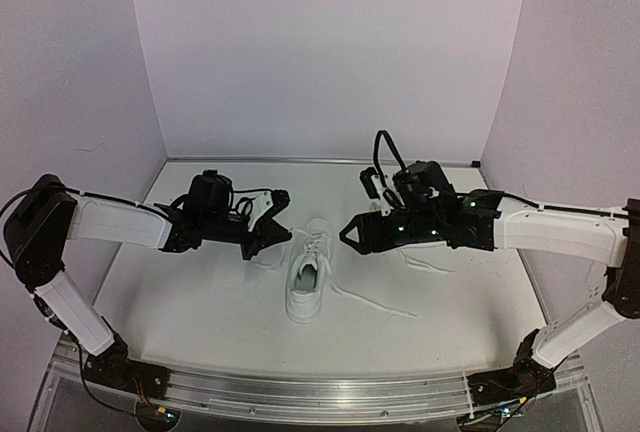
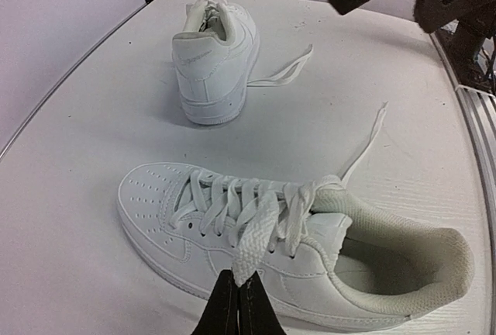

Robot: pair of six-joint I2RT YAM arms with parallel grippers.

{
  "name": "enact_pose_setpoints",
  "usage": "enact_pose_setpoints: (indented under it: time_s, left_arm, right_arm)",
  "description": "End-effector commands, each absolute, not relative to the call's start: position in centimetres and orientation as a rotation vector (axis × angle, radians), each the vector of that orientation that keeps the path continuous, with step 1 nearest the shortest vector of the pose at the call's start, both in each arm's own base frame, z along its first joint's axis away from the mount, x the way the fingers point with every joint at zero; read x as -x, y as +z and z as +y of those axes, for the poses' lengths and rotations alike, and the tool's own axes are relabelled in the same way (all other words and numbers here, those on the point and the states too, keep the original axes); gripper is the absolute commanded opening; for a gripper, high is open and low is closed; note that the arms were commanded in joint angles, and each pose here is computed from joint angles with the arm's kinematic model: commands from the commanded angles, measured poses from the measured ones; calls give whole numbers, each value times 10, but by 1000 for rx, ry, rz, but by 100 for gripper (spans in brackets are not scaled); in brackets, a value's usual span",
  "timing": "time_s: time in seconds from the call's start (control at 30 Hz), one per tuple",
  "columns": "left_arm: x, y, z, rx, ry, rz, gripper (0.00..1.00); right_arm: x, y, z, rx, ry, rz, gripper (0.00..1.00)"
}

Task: Tie the shoes

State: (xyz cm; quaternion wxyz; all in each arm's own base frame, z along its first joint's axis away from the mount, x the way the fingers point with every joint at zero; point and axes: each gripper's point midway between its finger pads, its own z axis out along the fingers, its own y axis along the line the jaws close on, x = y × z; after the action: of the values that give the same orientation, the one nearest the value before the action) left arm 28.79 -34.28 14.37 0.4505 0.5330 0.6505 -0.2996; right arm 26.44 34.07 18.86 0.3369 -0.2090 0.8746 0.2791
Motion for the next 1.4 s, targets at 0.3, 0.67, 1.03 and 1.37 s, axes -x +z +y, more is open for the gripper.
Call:
enact_pose_setpoints:
  time_s: [0.3, 0.67, 1.03, 1.37]
  left_arm:
    - [-271, 174, -372, -1326, -785, 1515, 0]
    - [-270, 188, -382, -1318, -782, 1476, 0]
    - [-272, 203, -384, -1300, -770, 1444, 0]
    - [-270, 214, -388, -1294, -758, 1413, 0]
  right_arm:
    - [-282, 205, 419, 643, 1029, 2185, 55]
    - [-288, 205, 431, 643, 1055, 2185, 51]
    - [-290, 201, 428, 615, 1043, 2202, 43]
    - [-290, 199, 429, 610, 1043, 2210, 37]
